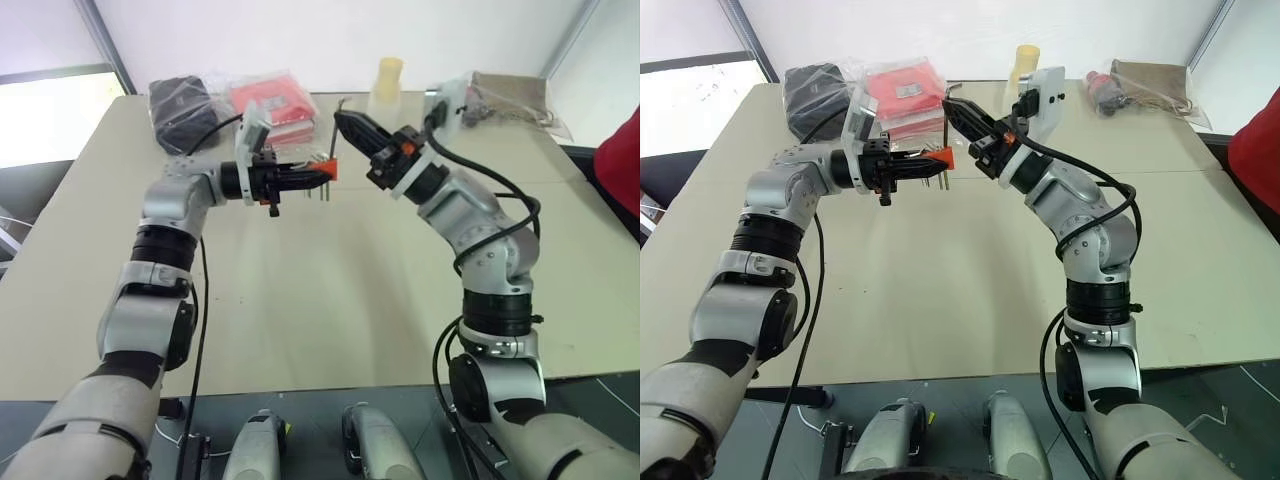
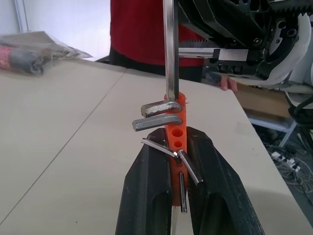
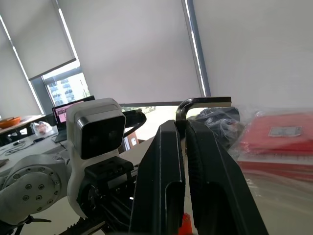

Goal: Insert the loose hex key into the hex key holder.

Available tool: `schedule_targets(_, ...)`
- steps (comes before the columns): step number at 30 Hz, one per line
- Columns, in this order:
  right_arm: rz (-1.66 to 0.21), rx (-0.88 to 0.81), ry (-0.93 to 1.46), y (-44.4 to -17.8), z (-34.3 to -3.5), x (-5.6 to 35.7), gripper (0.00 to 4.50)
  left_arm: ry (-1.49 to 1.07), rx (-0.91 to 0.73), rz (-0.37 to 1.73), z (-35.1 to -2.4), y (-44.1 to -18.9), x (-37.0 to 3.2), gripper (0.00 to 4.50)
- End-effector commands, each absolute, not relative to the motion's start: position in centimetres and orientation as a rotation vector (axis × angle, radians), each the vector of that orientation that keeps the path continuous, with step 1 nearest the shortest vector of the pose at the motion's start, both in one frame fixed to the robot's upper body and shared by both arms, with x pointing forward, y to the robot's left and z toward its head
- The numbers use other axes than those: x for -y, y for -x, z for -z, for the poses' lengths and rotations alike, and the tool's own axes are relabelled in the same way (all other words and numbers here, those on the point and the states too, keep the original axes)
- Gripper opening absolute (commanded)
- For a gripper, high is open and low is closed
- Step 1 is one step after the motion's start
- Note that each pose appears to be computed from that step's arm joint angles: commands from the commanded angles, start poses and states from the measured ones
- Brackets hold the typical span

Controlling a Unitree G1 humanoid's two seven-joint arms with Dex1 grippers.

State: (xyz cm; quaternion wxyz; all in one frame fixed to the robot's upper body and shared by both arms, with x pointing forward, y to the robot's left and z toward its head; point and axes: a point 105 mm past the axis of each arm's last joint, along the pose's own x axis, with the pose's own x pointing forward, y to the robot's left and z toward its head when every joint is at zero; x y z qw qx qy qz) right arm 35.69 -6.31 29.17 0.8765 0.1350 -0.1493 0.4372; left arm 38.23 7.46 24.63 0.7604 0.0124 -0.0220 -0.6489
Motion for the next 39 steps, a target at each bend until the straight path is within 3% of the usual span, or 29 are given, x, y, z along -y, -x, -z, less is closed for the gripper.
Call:
schedule_targets(1, -0.903, 0.338, -0.269, -35.57, -29.67, 6.79, 0.05, -0.039, 0.124, 1.411, -26.57, -38.02, -7.88, 0.00)
schedule_targets(39, -0.906, 0.316, -0.243, -35.77, -29.05, 7.47, 0.05, -0.052, 0.128, 1.360, -26.35, -38.79, -8.56, 0.00)
